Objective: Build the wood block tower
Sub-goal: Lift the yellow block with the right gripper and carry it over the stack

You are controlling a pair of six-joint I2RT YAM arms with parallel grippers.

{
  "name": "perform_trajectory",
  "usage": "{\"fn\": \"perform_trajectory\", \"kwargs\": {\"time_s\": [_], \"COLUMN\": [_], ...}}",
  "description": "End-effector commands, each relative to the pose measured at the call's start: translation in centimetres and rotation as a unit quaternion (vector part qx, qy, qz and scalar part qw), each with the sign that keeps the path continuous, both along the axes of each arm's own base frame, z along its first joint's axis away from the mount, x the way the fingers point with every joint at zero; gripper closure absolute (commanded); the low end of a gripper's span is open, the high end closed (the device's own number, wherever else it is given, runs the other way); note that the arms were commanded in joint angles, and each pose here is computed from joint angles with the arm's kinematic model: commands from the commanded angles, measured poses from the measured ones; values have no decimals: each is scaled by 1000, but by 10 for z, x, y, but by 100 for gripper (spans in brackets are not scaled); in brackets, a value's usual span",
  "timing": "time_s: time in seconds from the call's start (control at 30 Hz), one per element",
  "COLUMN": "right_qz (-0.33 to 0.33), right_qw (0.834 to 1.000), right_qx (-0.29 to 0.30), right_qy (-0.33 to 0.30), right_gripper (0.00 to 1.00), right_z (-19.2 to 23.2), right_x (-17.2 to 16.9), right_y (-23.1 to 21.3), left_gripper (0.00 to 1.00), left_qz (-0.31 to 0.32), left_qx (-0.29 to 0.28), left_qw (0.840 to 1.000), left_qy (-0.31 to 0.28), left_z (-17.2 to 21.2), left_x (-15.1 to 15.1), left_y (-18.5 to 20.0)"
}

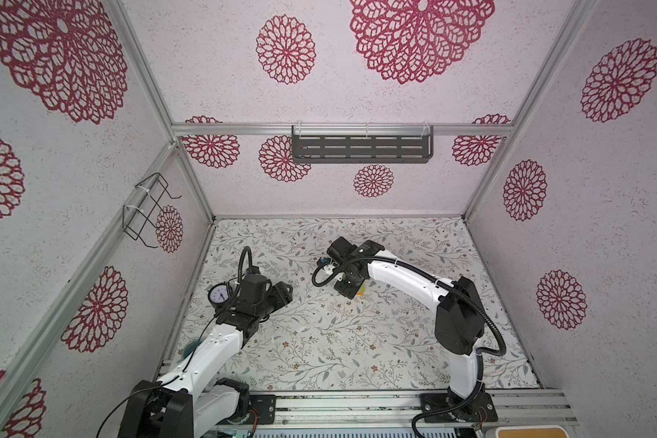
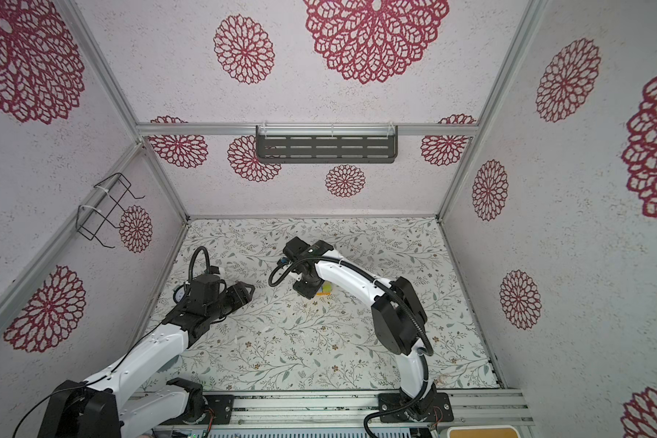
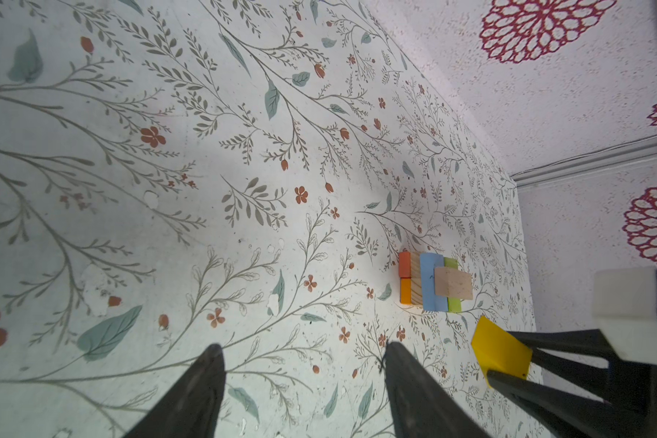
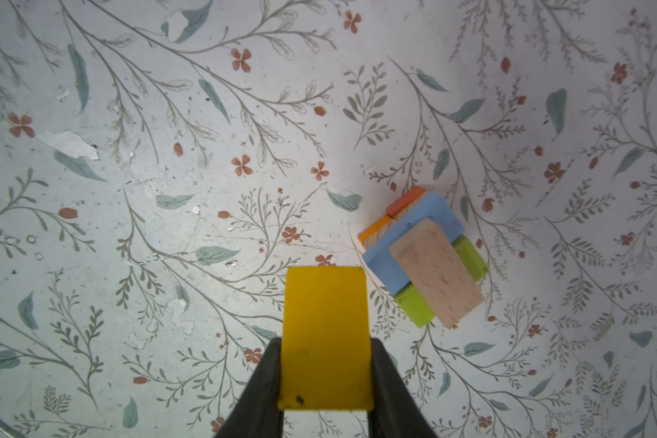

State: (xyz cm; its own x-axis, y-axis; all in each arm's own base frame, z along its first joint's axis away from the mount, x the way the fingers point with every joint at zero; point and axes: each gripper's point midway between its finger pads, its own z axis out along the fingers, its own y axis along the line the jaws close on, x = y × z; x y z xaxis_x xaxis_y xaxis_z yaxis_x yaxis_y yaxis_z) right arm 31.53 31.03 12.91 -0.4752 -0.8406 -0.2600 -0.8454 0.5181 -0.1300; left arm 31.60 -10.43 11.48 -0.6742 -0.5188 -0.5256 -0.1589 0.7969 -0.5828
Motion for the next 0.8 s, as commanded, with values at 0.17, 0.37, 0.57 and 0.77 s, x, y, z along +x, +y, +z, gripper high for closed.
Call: {"fn": "perform_trajectory", "kwargs": {"time_s": [0.17,0.37,0.57,0.77], "right_qz": [15,17,22,28], "right_qw": [999,999,999,999], "right_qx": [29,37,28,19], "right_qy": [-22,-29,-18,-7], "right_gripper": [98,98,99,100], "right_z": [28,30,18,8], "right_x": [20,35,42,46], "right_y": [-17,-21,-22,-19], "left_gripper": [31,31,31,31], "left_qz": [7,5,6,4], "left_qx": [-9,-5,4,4], "left_qw": [1000,1000,1000,1000], "left_qy": [-19,-18,-22,-21], "left_z": [8,9,12,12], "left_x": [17,28,37,42], "left_y": [-4,-8,-8,-11]}}
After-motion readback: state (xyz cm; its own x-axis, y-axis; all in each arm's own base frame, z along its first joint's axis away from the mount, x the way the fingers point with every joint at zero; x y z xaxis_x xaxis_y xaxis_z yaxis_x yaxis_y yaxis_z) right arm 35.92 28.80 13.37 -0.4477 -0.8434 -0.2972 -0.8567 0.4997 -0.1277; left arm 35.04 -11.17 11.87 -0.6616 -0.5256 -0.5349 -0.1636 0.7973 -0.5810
